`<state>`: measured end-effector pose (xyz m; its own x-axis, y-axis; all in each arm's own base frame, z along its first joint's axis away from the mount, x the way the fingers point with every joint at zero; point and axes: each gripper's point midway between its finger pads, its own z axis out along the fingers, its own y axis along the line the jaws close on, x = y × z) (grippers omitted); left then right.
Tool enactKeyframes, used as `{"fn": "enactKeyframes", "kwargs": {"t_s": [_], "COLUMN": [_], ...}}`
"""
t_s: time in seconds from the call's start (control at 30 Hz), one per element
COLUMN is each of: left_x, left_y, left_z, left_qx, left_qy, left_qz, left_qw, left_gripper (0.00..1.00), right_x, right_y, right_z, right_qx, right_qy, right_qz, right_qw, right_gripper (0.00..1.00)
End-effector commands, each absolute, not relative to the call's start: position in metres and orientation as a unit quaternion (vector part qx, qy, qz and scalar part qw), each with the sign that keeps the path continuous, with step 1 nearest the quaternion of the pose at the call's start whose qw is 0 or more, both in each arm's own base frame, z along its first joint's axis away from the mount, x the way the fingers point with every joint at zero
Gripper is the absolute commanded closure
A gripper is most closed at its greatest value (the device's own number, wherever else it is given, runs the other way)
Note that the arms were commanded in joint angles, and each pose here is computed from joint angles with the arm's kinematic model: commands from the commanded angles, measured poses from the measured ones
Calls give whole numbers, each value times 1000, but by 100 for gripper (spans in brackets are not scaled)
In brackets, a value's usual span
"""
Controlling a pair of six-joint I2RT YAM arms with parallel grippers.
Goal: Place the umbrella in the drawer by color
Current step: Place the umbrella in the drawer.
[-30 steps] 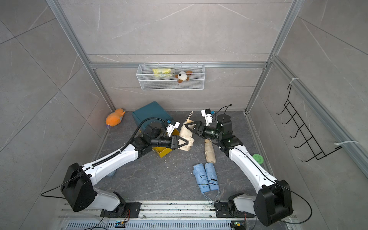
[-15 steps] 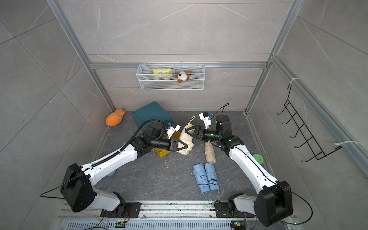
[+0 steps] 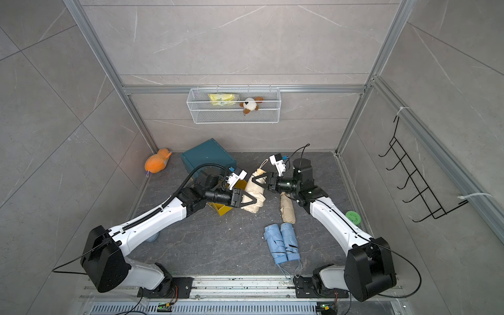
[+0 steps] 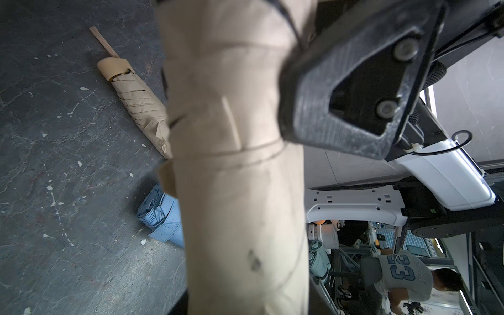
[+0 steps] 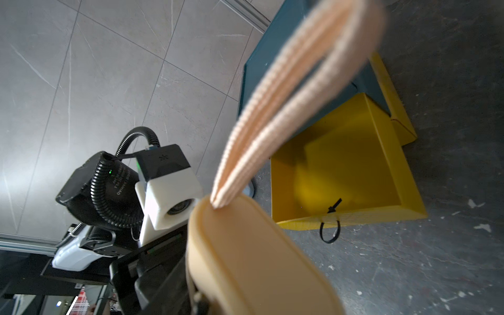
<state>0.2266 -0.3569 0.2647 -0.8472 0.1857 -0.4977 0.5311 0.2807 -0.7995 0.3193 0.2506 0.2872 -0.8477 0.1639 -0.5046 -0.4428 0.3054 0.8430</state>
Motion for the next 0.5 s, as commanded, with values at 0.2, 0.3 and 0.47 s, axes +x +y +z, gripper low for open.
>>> {"fn": "enactKeyframes", "kwargs": {"t_s": [0.2,0.3,0.47], "left_x": [220,224,231], "left_y": [-354,-349,-337], "left_z": [312,311,310], "left_qx": [265,258,238], "left_qy": [735,740,755], "left_qz": [-591,-588,-571], "left_qw": [198,203,217], "left_gripper": [41,34,22], "right_x": [322,323,331], "right_y": [251,250,248], "right_z": [281,285,293], "right_qx": [-82,-78,-61], "right_qy": [764,759,752], "right_qz": [586,588,589], "right_qw": [258,268,290], "right_gripper": [71,72,74]}}
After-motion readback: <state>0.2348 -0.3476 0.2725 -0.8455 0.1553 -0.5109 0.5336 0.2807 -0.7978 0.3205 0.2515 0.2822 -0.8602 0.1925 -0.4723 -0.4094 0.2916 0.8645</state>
